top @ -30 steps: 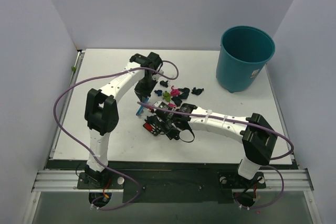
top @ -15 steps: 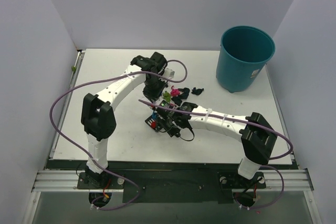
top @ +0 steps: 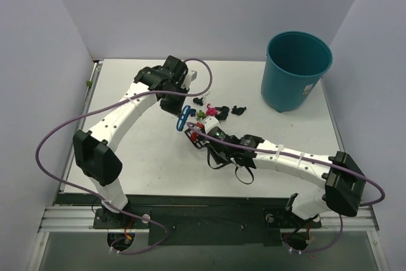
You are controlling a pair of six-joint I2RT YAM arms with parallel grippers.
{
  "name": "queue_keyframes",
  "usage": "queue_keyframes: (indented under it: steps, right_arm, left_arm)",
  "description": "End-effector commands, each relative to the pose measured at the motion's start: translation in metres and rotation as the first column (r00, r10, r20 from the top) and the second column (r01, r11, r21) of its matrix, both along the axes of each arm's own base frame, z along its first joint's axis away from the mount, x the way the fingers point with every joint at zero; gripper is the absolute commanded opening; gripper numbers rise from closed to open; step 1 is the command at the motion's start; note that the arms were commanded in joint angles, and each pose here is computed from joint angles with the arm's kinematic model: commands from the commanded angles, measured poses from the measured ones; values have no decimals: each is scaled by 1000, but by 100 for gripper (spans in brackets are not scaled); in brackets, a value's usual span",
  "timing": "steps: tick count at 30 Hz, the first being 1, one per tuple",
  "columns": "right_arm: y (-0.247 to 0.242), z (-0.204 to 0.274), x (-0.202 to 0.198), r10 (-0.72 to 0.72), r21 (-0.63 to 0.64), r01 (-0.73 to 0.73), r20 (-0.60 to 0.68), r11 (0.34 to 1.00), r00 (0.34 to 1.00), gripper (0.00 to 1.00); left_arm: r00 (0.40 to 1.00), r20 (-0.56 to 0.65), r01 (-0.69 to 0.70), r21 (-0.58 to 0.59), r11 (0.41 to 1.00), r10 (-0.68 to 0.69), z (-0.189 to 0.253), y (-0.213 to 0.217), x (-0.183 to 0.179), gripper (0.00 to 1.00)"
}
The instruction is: Sweep away the paper scraps from the table
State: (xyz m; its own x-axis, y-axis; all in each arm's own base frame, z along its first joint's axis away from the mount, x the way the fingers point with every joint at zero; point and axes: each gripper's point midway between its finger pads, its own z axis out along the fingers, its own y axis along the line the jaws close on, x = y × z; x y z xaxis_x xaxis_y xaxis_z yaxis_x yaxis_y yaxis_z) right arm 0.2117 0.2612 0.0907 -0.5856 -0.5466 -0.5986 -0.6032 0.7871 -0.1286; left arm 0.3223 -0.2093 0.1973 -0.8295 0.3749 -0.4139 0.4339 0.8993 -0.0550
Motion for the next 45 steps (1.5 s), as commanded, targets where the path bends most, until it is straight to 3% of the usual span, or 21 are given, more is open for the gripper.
queue_keyframes:
  steps: [1, 4, 8, 16, 18, 25, 28, 30, 31, 32, 33, 34, 37, 38, 39, 40, 45]
  right_arm:
    - [-2, 33, 21, -108, 137, 90, 134, 987, 985, 0]
    - [-7, 47, 26, -139, 178, 112, 146, 978, 980, 0]
    - [-11, 74, 33, -148, 238, 118, 113, 964, 983, 0]
    - [-51, 162, 75, -290, 269, 248, 129, 931, 948, 0]
    - [-70, 204, 97, -374, 328, 311, 149, 892, 916, 0]
    - [-118, 281, 143, -540, 528, 410, 112, 744, 834, 0]
    - [-146, 315, 170, -605, 665, 422, 56, 617, 795, 0]
    - [-152, 332, 185, -587, 765, 389, -17, 513, 809, 0]
    - [-163, 329, 195, -615, 795, 425, -83, 434, 784, 0]
    - [-161, 343, 201, -588, 843, 370, -82, 389, 805, 0]
    - [-172, 337, 211, -601, 862, 399, -146, 312, 786, 0]
    - [-164, 351, 214, -564, 902, 360, -173, 238, 808, 0]
    - [-191, 341, 235, -550, 935, 350, -266, 52, 792, 0]
    - [-190, 356, 237, -515, 957, 289, -261, -26, 817, 0]
    - [-198, 335, 241, -509, 945, 319, -311, -74, 803, 0]
    - [-198, 356, 240, -471, 959, 241, -284, -150, 835, 0]
    - [-212, 338, 238, -383, 920, 170, -308, -352, 871, 0]
  left_arm:
    - [981, 159, -100, -100, 990, 115, 30, 6, 13, 0]
    - [943, 190, -245, -164, 955, 275, 36, 39, 23, 0]
    - [905, 170, -330, -300, 895, 390, 44, 73, 21, 0]
    - [925, 161, -294, -274, 916, 345, 31, 86, -15, 0]
    - [923, 176, -292, -263, 919, 343, 27, 90, -20, 0]
    - [918, 220, -269, -265, 926, 329, 13, 94, -24, 0]
    - [921, 215, -272, -244, 931, 326, 2, 97, -26, 0]
    - [927, 200, -270, -235, 934, 318, -7, 96, -26, 0]
    - [930, 192, -268, -230, 936, 313, -11, 96, -27, 0]
    - [932, 187, -264, -233, 936, 310, -13, 95, -27, 0]
    - [936, 175, -263, -231, 937, 306, -17, 94, -28, 0]
    - [938, 170, -258, -236, 937, 301, -19, 92, -28, 0]
    - [943, 159, -251, -237, 938, 292, -22, 91, -30, 0]
    - [943, 158, -250, -238, 938, 292, -22, 91, -30, 0]
    - [944, 159, -248, -239, 939, 290, -22, 90, -30, 0]
    - [945, 159, -245, -243, 939, 288, -22, 90, -30, 0]
    - [948, 144, -241, -250, 938, 282, -25, 87, -33, 0]
